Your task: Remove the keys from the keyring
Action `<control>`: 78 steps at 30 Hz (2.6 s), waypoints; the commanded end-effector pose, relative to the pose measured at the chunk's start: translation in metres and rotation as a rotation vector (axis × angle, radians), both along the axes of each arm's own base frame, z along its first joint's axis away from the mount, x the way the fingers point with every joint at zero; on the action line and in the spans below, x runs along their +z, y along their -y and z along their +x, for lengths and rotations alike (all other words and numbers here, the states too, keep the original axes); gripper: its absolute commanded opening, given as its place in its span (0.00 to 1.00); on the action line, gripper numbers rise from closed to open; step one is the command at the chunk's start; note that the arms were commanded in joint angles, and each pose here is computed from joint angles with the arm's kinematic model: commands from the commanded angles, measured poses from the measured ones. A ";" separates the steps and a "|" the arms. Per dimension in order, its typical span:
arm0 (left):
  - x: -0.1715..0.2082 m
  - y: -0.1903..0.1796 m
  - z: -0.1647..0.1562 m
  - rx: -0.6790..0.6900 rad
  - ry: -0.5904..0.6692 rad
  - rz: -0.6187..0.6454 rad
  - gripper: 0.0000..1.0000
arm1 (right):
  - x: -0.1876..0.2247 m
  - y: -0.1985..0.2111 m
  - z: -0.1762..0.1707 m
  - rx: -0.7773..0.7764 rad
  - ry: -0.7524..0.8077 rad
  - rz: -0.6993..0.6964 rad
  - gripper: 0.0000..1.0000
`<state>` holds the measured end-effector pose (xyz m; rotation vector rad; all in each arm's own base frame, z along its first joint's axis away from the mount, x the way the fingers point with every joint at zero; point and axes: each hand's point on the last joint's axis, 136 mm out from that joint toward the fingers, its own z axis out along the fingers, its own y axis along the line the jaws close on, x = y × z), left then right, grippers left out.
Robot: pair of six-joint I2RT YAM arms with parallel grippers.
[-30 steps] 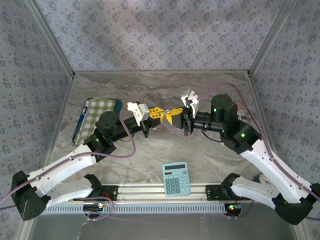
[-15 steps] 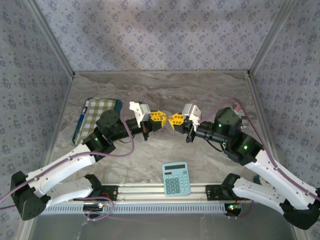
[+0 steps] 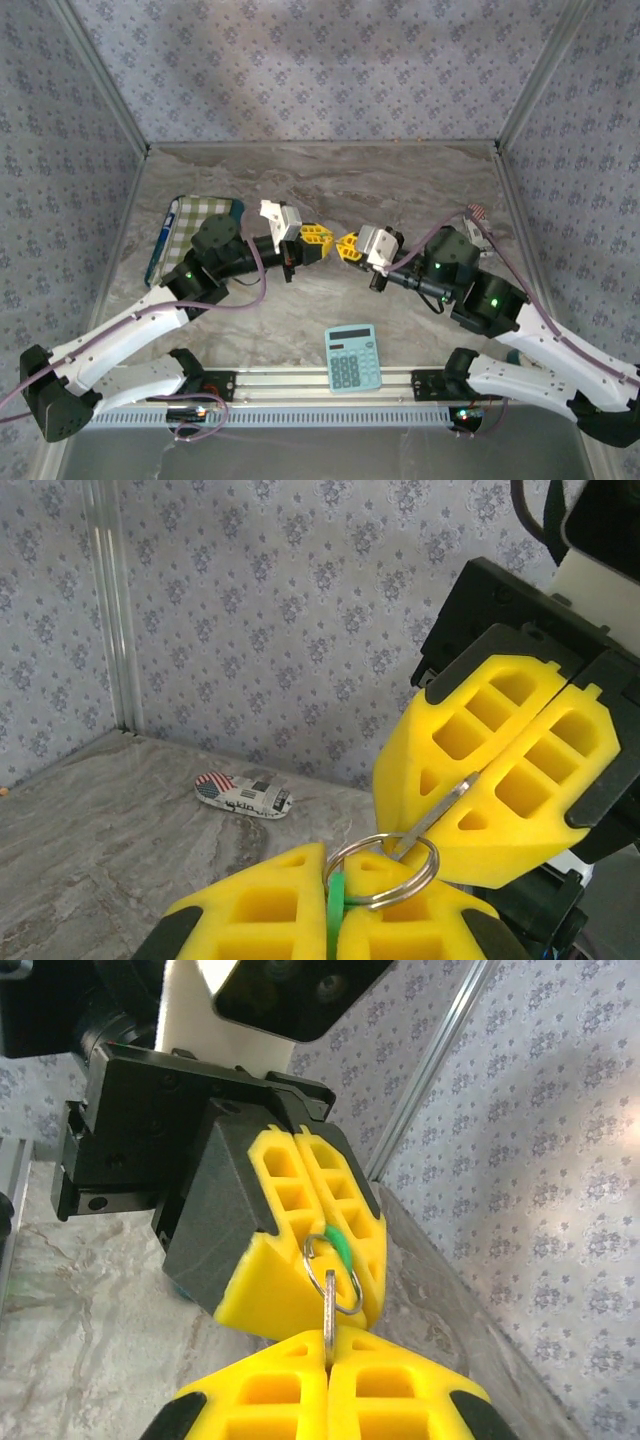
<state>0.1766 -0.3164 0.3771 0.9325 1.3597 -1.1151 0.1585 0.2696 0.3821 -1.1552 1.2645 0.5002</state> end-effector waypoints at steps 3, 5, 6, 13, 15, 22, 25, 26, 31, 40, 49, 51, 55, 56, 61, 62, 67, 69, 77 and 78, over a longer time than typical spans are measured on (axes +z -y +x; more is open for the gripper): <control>0.049 -0.036 0.051 0.263 0.021 -0.130 0.00 | -0.016 0.002 -0.031 0.091 0.051 -0.150 0.00; 0.049 -0.036 0.052 0.262 0.016 -0.125 0.00 | -0.019 0.000 -0.034 0.098 0.065 -0.178 0.00; 0.049 -0.035 0.052 0.258 0.014 -0.123 0.00 | -0.021 -0.001 -0.035 0.099 0.070 -0.192 0.00; 0.048 -0.035 0.054 0.258 0.000 -0.108 0.00 | -0.028 -0.005 -0.041 0.104 0.123 -0.275 0.00; 0.048 -0.035 0.054 0.255 -0.003 -0.104 0.00 | -0.032 -0.009 -0.043 0.114 0.134 -0.303 0.00; 0.046 -0.035 0.054 0.242 -0.011 -0.081 0.00 | -0.038 -0.021 -0.052 0.142 0.191 -0.392 0.00; 0.045 -0.034 0.052 0.234 -0.015 -0.074 0.00 | -0.040 -0.027 -0.053 0.153 0.216 -0.423 0.00; 0.044 -0.034 0.052 0.232 -0.016 -0.070 0.00 | -0.041 -0.028 -0.053 0.154 0.223 -0.433 0.00; 0.042 -0.033 0.049 0.214 -0.018 -0.057 0.00 | -0.045 -0.036 -0.054 0.170 0.243 -0.471 0.00; 0.040 -0.028 0.041 0.162 -0.025 -0.033 0.00 | -0.050 -0.049 -0.056 0.179 0.291 -0.505 0.00; 0.039 -0.024 0.031 0.106 -0.014 -0.023 0.00 | -0.043 -0.060 -0.054 0.174 0.331 -0.473 0.00; 0.039 -0.022 0.027 0.091 -0.009 -0.018 0.00 | -0.044 -0.062 -0.053 0.176 0.331 -0.479 0.00; 0.037 -0.017 0.019 0.056 0.003 -0.007 0.00 | -0.049 -0.065 -0.054 0.194 0.325 -0.491 0.00; 0.036 -0.015 0.018 0.050 0.004 0.000 0.00 | -0.051 -0.066 -0.053 0.194 0.325 -0.497 0.00; 0.033 -0.016 0.016 0.055 0.007 0.010 0.00 | -0.029 -0.064 -0.048 0.176 0.298 -0.423 0.00; 0.032 -0.017 0.016 0.063 0.009 0.008 0.00 | -0.021 -0.063 -0.042 0.151 0.274 -0.391 0.00; 0.022 -0.025 0.026 0.144 0.011 0.000 0.00 | 0.008 -0.053 -0.027 0.087 0.170 -0.294 0.00; 0.016 -0.031 0.032 0.193 0.016 -0.008 0.16 | 0.015 -0.047 -0.018 0.053 0.088 -0.263 0.00; -0.001 -0.050 0.029 0.267 0.079 -0.070 0.50 | 0.028 -0.035 0.003 -0.038 -0.232 -0.240 0.00; -0.001 -0.051 0.027 0.267 0.093 -0.081 0.52 | 0.027 -0.035 0.004 -0.042 -0.271 -0.245 0.00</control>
